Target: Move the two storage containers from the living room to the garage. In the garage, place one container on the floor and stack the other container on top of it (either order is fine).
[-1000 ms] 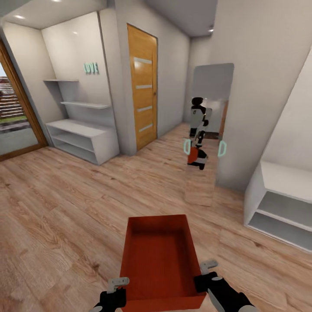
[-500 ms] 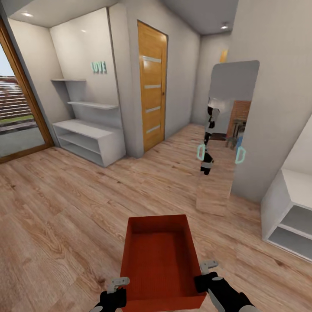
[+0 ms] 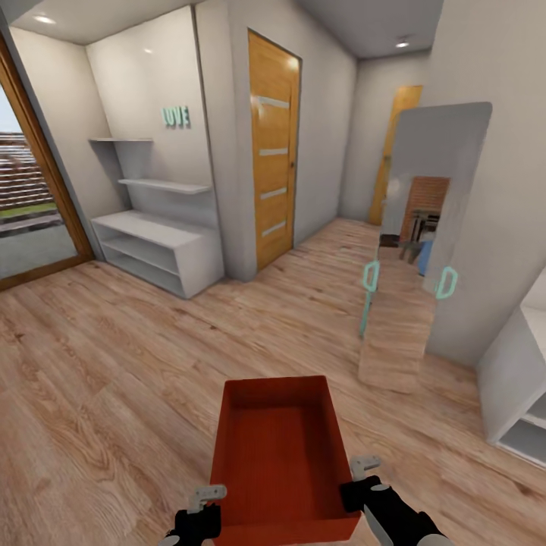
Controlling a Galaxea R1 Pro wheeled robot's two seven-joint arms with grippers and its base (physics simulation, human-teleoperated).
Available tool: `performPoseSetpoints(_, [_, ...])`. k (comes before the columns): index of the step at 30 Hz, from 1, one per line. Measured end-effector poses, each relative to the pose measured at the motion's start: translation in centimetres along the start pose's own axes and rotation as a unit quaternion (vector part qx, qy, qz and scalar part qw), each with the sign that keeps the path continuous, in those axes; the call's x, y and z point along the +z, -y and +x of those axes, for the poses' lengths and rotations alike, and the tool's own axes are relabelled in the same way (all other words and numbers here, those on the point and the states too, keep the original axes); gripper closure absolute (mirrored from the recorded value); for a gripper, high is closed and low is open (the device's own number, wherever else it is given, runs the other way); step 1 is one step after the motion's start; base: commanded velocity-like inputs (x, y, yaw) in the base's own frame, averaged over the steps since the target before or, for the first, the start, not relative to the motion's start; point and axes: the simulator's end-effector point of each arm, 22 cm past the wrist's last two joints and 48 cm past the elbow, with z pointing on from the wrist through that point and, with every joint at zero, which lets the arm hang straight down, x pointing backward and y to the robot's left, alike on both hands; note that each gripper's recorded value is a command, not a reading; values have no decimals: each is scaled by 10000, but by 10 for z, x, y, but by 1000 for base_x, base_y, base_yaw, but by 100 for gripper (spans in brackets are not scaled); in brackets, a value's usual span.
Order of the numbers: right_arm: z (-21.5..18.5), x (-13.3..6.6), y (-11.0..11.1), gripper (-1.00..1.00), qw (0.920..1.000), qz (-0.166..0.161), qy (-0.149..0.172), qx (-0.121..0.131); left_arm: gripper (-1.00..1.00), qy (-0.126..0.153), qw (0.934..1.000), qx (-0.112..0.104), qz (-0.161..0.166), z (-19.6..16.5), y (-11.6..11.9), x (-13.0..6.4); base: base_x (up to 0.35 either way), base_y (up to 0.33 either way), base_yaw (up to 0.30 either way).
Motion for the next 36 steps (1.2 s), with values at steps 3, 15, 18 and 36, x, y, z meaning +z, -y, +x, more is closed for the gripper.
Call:
performPoseSetpoints(3, [0, 0, 0, 100, 10000, 1, 0, -1, 100, 0, 10000, -1, 0, 0, 0, 0, 309, 151, 0])
performPoseSetpoints(15, [-1, 0, -5, 100, 10000, 9, 2, 3, 100, 3, 10000, -8, 10, -1, -5, 0, 329, 90, 0])
performPoseSetpoints(18, [-1, 0, -5, 100, 10000, 8, 2, 3, 100, 3, 10000, -8, 10, -1, -5, 0, 340, 21, 0])
performPoseSetpoints(36, [-1, 0, -3, 100, 10000, 5, 1, 5, 100, 2, 10000, 1, 5, 0, -3, 0, 343, 2, -6])
